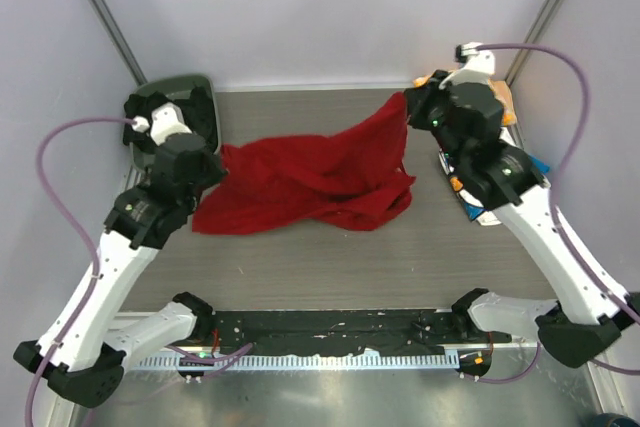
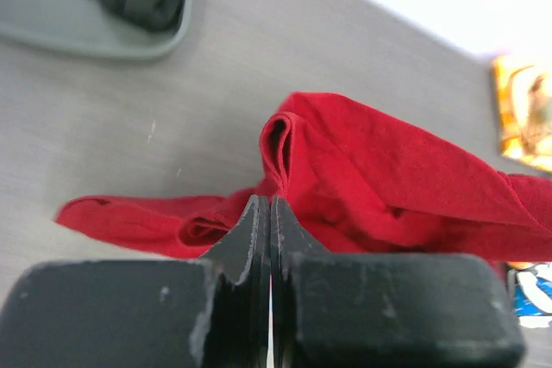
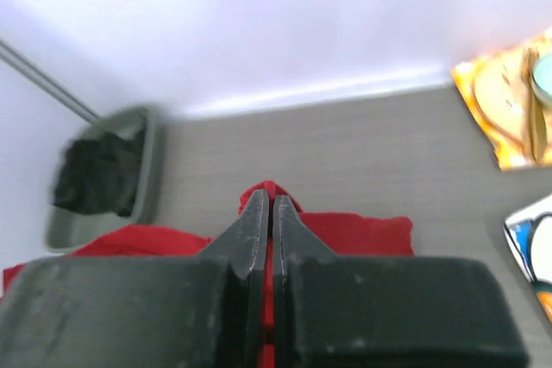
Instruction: Fold and stack the t-shirts
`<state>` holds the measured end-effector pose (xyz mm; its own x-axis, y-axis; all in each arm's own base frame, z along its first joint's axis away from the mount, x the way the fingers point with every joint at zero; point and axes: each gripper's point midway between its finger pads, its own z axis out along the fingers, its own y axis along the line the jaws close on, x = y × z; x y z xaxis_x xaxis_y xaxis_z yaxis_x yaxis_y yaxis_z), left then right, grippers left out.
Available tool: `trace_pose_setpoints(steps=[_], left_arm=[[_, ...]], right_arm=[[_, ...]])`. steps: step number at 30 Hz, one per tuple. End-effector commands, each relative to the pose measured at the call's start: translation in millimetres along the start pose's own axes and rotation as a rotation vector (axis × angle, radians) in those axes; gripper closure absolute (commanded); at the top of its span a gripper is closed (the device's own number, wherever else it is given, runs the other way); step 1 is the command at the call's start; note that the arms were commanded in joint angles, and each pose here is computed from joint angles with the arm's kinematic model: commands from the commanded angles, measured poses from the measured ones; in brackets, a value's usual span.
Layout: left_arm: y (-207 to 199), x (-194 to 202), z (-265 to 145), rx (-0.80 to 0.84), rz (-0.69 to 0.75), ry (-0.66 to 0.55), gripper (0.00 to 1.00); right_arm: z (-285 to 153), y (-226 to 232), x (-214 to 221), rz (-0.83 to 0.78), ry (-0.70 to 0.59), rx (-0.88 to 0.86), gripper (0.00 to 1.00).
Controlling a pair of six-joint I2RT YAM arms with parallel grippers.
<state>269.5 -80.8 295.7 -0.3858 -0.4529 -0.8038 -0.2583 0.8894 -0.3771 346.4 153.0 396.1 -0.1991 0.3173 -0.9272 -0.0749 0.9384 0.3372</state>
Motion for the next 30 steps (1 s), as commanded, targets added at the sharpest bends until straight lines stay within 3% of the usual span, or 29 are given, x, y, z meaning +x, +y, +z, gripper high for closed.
trace_pose_setpoints(steps=[1, 7, 13, 18, 25, 30], left_arm=[[-19.9, -61.7, -37.8, 0.093, 0.057, -0.121, 1.0], [-23.4, -126.7, -125.9, 0.307, -0.01, -0.335, 1.0], [-10.9, -151.7, -181.2, 0.411, 0.032, -0.466, 1.0], [-20.1, -169.4, -229.8, 0.589, 0.049, -0.58, 1.0], [-36.0, -182.7, -258.2, 0.701, 0.037, -0.594, 1.0], [-50.1, -204.9, -271.5, 0.731, 0.018, -0.614, 1.0]], right_arm=[[-74.7, 32.1, -105.3, 0.041, -0.231, -0.219, 0.99], [-200.5, 37.8, -181.1, 0.094, -0.446, -0.47, 0.99], [-261.4, 31.3, -212.7, 0.128, -0.508, -0.54, 0.99], [-289.4, 37.2, -223.9, 0.141, -0.536, -0.625, 0.99], [-321.8, 36.8, -245.8, 0.166, -0.599, -0.675, 0.99], [-307.7, 44.8, -251.7, 0.151, -0.571, -0.655, 0.99]])
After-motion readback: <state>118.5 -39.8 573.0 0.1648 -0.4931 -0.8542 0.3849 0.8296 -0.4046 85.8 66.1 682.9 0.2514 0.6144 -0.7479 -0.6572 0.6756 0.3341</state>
